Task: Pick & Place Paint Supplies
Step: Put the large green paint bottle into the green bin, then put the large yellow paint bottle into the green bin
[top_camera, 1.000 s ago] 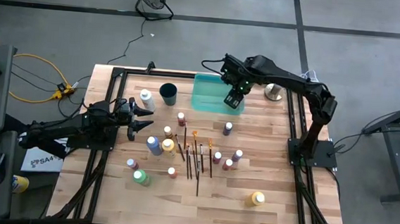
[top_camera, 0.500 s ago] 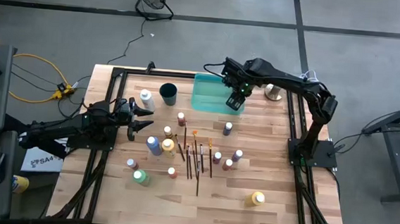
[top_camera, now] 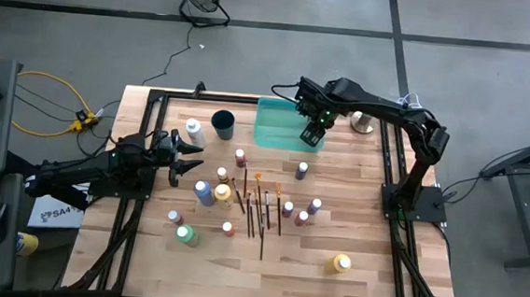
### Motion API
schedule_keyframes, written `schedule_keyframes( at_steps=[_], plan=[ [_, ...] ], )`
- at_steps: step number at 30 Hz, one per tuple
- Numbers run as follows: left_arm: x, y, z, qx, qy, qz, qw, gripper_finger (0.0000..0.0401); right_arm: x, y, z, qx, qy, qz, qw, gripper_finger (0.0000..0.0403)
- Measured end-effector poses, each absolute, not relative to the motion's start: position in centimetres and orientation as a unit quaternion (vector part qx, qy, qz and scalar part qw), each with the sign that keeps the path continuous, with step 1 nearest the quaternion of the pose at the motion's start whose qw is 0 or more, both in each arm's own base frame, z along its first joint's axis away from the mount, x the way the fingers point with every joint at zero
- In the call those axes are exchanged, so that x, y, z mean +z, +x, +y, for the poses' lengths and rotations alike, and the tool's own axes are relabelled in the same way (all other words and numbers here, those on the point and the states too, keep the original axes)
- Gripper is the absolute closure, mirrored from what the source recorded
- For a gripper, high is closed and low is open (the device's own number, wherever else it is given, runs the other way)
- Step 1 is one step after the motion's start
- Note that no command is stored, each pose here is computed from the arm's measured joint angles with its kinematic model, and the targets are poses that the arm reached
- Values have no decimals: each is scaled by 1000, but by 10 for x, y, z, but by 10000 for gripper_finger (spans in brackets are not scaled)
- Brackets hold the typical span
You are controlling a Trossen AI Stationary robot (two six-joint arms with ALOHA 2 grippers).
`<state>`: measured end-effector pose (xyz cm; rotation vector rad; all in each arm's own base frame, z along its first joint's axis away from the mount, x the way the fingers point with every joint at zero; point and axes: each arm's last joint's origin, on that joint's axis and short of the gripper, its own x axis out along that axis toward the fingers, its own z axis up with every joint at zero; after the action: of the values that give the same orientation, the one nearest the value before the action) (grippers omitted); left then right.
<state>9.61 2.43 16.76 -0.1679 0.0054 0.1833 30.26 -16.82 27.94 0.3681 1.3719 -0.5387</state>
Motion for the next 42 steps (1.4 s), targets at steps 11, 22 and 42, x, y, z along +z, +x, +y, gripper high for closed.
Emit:
schedule_keyframes(
  at_steps=[11,22,42],
  plan=[
    [167,96,24,92,-84,3,992,207,278,301,-167,-243,169,631,717,215],
    [168,96,24,91,-84,3,992,207,308,288,-160,-249,163,608,736,213],
    [168,96,24,91,-84,3,992,207,390,218,-53,-268,245,535,763,213]
  ],
)
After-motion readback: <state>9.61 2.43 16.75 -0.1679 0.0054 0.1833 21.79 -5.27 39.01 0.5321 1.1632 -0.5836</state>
